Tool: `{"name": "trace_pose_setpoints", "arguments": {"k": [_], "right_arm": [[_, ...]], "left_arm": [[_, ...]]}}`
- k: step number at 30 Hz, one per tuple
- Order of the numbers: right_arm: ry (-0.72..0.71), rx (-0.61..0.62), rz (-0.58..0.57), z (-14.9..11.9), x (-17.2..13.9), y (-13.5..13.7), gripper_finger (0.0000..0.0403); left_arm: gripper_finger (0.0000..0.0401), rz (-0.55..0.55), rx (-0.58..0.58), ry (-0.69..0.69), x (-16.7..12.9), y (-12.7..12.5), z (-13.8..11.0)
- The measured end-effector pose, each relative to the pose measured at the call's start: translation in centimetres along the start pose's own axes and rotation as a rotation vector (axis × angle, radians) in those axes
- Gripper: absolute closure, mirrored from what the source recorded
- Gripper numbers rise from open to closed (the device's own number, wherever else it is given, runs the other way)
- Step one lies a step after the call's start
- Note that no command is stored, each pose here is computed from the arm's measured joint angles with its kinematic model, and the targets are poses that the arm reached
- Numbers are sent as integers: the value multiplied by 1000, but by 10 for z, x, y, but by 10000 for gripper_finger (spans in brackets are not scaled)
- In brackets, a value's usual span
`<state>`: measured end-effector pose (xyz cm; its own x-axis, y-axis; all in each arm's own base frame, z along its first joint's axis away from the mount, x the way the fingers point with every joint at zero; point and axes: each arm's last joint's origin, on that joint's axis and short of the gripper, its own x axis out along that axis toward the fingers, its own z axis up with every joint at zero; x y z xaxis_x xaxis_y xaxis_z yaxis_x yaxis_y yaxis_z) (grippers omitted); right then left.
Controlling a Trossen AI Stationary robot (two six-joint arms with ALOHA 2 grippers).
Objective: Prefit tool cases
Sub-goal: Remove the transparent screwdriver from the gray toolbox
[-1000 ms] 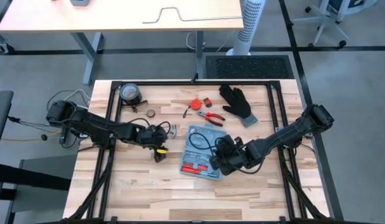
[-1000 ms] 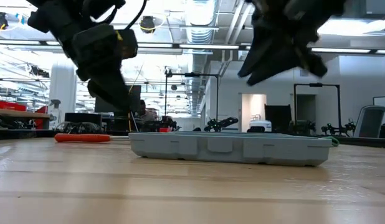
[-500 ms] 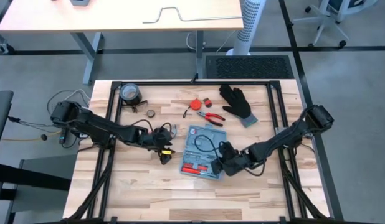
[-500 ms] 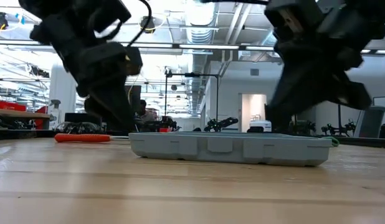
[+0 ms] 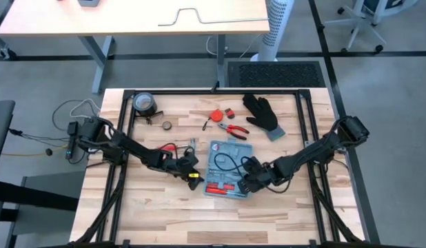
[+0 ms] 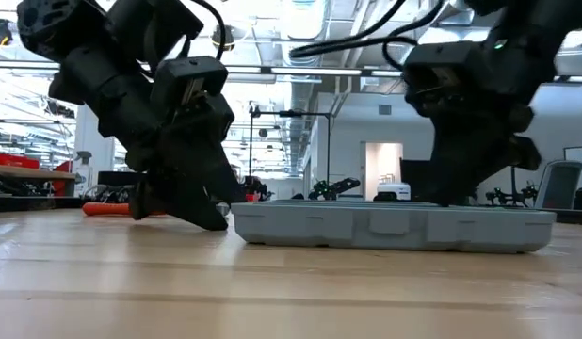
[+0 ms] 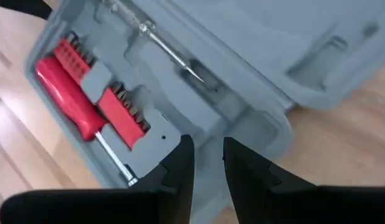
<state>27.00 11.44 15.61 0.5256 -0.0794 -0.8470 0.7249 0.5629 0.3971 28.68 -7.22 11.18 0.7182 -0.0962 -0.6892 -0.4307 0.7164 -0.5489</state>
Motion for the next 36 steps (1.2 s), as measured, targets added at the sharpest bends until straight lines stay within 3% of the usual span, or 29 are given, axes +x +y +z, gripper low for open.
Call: {"name": "trace_pose_setpoints", "arguments": {"k": [5, 9, 15, 21, 29, 36], "right_arm": [[49, -84, -1, 16, 5, -5, 308], [59, -72, 42, 20, 9, -12, 308], [12, 79, 217, 13, 6, -41, 304], [9, 168, 250, 7, -1, -63, 290], [-25, 192, 323, 17, 5, -57, 288], [17, 189, 302, 24, 18, -50, 289]], "left_arm": [[198, -62, -49, -39, 4, -11, -9], [198, -52, -86, -59, 4, -12, -11], [198, -46, -64, -61, 4, -12, -11], [198, -44, -52, -62, 4, -12, -11], [198, -47, -52, -67, 3, -12, -11], [198, -49, -52, -69, 3, -12, -11]]}}
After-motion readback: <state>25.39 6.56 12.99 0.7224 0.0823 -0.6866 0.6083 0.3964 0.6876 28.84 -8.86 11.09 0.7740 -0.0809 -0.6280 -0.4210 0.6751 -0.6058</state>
